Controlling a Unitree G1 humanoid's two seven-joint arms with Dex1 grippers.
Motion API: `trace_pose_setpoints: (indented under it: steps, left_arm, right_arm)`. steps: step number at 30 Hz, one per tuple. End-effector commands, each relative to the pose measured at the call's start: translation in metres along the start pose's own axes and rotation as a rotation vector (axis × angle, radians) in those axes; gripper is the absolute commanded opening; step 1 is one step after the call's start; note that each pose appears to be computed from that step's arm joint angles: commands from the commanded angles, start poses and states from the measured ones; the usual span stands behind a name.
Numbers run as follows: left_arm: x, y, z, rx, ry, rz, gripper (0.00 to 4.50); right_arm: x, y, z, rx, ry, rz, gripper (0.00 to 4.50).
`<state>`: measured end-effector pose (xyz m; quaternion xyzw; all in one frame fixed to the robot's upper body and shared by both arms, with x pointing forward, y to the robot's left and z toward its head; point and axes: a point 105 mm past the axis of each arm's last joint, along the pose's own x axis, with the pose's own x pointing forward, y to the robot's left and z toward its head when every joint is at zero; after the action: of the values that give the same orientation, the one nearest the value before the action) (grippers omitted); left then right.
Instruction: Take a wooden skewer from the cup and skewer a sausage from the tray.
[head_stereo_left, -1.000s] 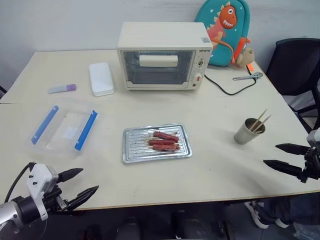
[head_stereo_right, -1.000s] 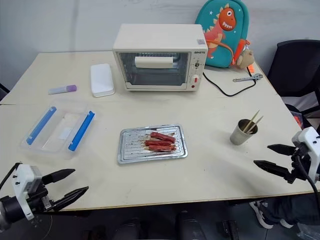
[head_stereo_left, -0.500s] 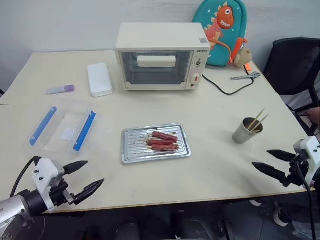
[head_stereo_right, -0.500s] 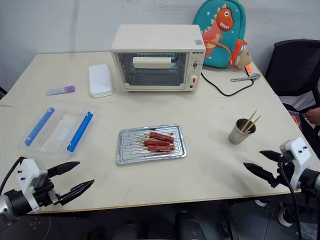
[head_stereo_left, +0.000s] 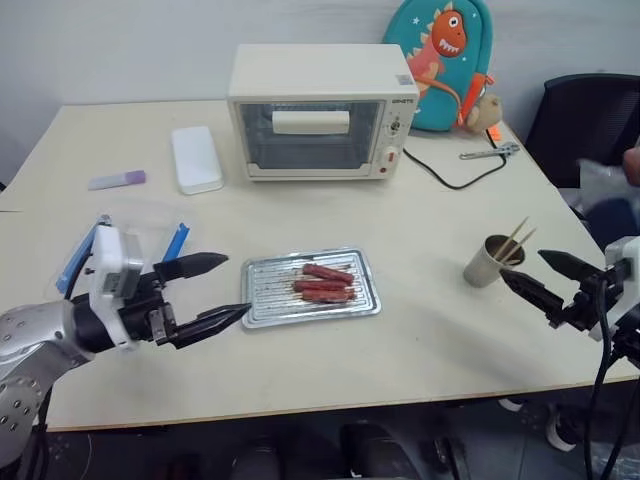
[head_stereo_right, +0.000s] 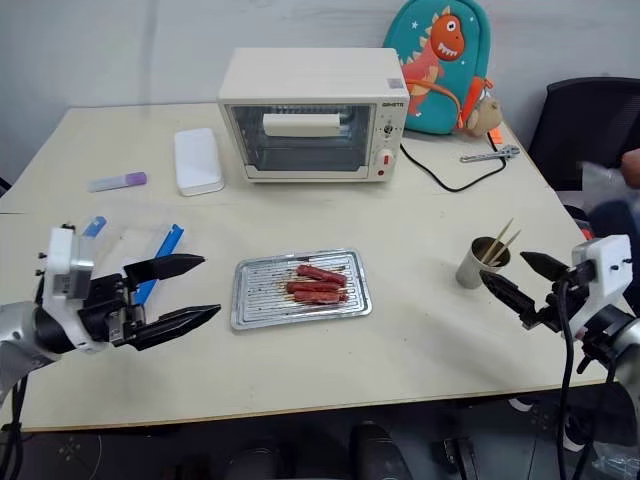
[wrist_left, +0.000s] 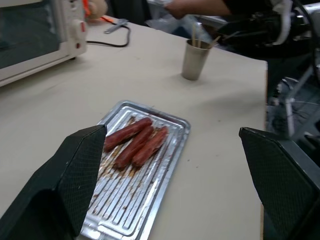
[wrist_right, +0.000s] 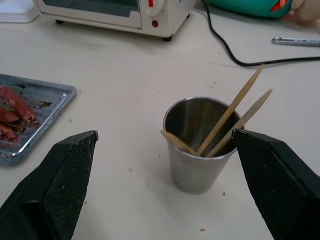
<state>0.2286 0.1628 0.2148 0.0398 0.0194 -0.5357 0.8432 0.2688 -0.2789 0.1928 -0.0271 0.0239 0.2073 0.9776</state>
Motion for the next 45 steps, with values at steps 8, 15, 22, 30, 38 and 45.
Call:
trace_pose_setpoints:
  steps: [8, 15, 22, 30, 38, 45]
  left_arm:
    - [0.038, -0.009, 0.005, 0.056, 0.019, -0.204, 4.46]
    - [0.043, -0.01, 0.001, 0.09, 0.041, -0.245, 4.5]
    - [0.046, -0.012, 0.004, 0.099, 0.034, -0.248, 4.5]
    - [0.048, -0.012, 0.01, 0.11, 0.024, -0.25, 4.5]
    - [0.051, -0.008, 0.01, 0.119, 0.024, -0.253, 4.5]
    - [0.053, -0.007, 0.009, 0.124, 0.018, -0.261, 4.5]
  right_arm:
    - [0.026, 0.012, 0.001, -0.024, -0.073, -0.001, 4.5]
    - [0.035, 0.006, -0.005, -0.018, -0.111, -0.054, 3.72]
    - [0.038, 0.01, -0.008, -0.015, -0.116, -0.051, 1.88]
    - [0.036, 0.008, -0.012, -0.011, -0.105, -0.064, 1.88]
    - [0.032, 0.009, -0.01, 0.004, -0.13, -0.074, 1.37]
    - [0.033, 0.008, -0.004, -0.008, -0.147, -0.079, 0.02]
